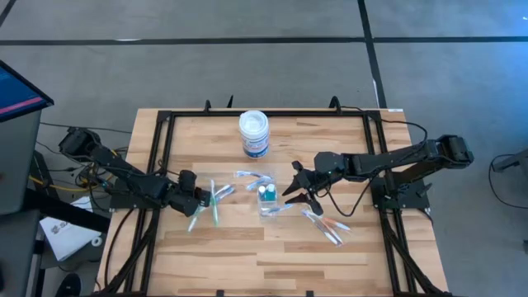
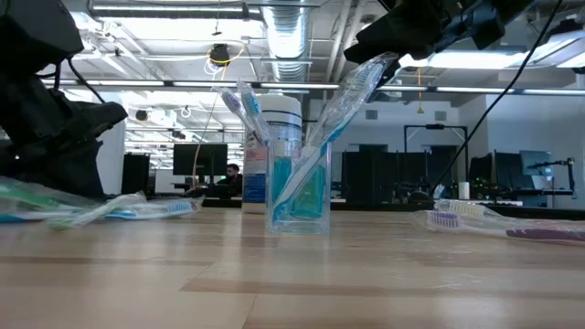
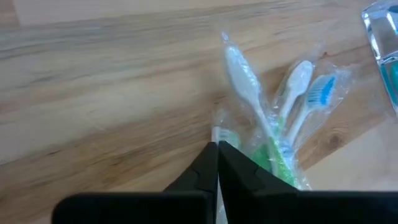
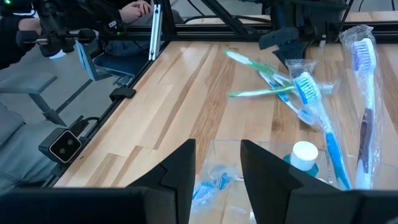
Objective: Pick & Place toothbrushing station
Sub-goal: Put the left green toothbrush into the Transparent organizer
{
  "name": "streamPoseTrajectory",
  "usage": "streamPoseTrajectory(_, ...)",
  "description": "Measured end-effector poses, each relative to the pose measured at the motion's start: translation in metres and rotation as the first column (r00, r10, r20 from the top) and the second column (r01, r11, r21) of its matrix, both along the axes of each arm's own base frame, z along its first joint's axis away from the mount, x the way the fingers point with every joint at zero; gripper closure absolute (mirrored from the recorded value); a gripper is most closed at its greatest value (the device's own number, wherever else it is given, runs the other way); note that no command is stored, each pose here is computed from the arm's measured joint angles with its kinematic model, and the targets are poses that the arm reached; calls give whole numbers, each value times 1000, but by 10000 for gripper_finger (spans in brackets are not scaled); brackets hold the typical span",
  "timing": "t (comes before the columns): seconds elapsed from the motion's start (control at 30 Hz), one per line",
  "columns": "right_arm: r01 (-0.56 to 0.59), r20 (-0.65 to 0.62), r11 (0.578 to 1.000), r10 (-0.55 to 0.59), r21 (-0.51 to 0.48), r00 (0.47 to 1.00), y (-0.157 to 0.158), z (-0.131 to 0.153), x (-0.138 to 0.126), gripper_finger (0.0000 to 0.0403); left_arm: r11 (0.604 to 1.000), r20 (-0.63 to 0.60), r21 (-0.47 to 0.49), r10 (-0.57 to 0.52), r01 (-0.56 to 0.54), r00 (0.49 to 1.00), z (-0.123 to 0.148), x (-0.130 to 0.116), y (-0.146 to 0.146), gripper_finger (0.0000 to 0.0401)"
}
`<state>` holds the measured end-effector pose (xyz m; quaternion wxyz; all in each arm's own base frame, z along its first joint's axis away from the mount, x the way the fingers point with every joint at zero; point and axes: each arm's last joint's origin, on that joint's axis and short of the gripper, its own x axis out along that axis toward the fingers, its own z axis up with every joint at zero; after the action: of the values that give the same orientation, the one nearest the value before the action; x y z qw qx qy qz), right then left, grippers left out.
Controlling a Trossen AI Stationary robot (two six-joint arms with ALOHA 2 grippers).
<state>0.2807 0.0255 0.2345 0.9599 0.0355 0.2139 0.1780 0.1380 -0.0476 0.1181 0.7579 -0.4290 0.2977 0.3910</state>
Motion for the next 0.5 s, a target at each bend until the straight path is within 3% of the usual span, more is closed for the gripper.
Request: streamPoseTrajectory(0.5, 0, 1, 1000, 0, -1, 1000, 0, 0, 0, 285, 993, 141, 106, -63, 48, 988, 26, 2, 2, 400)
